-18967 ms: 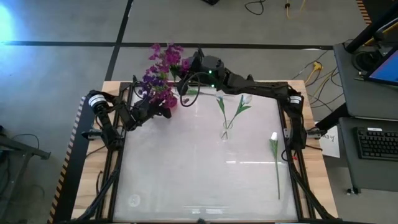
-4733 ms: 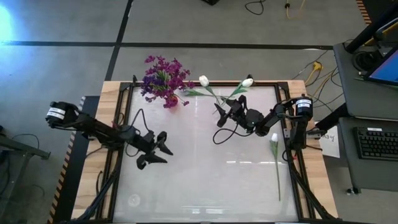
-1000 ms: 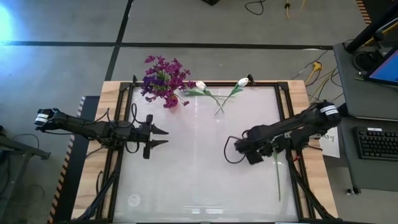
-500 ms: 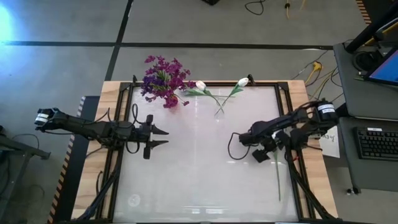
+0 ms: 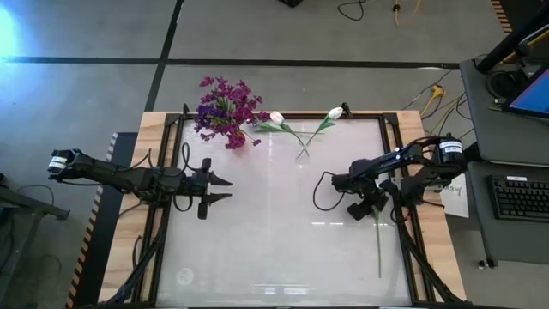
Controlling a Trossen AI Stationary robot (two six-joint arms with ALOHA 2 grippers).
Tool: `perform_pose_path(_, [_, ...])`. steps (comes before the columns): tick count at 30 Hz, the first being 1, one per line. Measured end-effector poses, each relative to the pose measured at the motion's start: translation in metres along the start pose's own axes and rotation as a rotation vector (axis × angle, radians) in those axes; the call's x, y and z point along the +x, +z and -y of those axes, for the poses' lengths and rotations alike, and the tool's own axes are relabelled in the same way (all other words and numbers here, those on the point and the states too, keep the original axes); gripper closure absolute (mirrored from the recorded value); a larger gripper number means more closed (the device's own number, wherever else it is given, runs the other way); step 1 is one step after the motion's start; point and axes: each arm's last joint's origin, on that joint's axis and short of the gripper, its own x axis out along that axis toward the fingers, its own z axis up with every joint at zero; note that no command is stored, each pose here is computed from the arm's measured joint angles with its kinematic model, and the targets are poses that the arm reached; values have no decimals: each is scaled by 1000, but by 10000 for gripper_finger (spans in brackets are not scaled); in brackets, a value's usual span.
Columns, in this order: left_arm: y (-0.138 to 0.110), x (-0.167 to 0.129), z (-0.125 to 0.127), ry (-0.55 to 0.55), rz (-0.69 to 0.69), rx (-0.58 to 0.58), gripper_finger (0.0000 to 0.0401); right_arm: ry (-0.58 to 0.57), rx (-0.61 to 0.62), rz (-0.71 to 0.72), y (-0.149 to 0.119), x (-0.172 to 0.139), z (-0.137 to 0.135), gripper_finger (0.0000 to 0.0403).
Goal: Sort flowers into vase by color
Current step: Put the white flower into the transparent vase
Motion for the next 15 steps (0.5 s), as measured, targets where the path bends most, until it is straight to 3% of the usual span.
perform_pose_path(6, [0,0,0,1,-1,0,253,-5,5,24,1,-4,-2,382])
perform_pose_path(12, [0,1,0,1,-3,-14,253,1,-15,82,-6,-32,-11,385])
perform_pose_path(15, [-1,1,0,2,-10,-20,253,90,-67,175,-14,-58,-18,385])
